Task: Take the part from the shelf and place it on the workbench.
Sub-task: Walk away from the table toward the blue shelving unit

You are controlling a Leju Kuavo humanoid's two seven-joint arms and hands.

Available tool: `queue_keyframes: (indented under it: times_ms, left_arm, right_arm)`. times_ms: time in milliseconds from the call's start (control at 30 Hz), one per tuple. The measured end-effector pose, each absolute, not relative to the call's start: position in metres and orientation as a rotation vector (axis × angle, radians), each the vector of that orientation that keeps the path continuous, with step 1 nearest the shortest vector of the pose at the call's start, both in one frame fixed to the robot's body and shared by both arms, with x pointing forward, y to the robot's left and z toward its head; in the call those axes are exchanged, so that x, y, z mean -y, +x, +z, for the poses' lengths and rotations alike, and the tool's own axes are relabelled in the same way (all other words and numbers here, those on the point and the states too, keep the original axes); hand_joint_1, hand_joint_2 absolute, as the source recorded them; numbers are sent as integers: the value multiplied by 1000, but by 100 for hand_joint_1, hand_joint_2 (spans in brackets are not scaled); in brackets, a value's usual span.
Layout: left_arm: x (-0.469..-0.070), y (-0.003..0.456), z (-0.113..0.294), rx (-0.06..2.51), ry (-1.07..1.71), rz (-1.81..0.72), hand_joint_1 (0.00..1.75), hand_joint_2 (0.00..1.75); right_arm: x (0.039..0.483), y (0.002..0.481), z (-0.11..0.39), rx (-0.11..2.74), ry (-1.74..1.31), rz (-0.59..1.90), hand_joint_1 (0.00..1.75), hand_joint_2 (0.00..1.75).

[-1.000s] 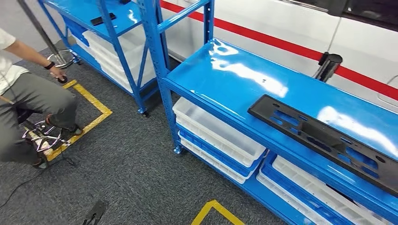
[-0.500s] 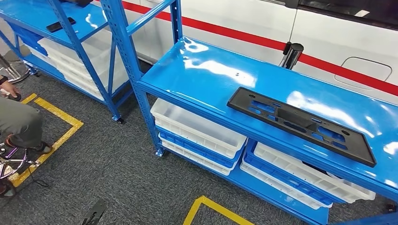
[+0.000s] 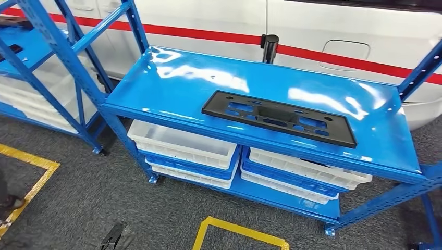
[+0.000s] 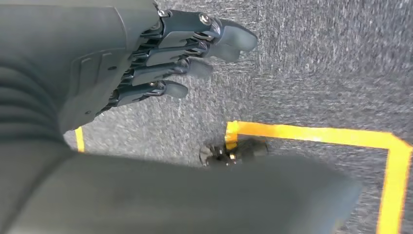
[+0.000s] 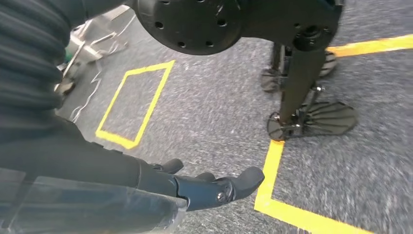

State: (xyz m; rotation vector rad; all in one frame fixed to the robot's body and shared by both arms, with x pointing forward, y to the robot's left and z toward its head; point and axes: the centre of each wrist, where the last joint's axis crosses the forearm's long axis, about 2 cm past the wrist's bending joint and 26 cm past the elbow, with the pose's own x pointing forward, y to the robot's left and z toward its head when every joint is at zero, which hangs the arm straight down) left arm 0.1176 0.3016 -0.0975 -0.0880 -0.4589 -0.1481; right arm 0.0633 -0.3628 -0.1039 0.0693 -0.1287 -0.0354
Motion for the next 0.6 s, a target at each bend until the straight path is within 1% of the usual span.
queue_keyframes:
  times_ms: [200, 333, 600]
  left_arm:
    - [-302, 114, -98, 442, -85, -142, 0, 0]
    - [-302, 116, -98, 445, -82, -138, 0, 175]
    - [-298, 119, -97, 453, -77, -131, 0, 175]
  right_arm:
    - [361, 62, -104, 126, 73, -37, 0, 175]
    - [359, 62, -105, 125, 76, -36, 0, 175]
    - [362, 62, -104, 126, 70, -33, 0, 175]
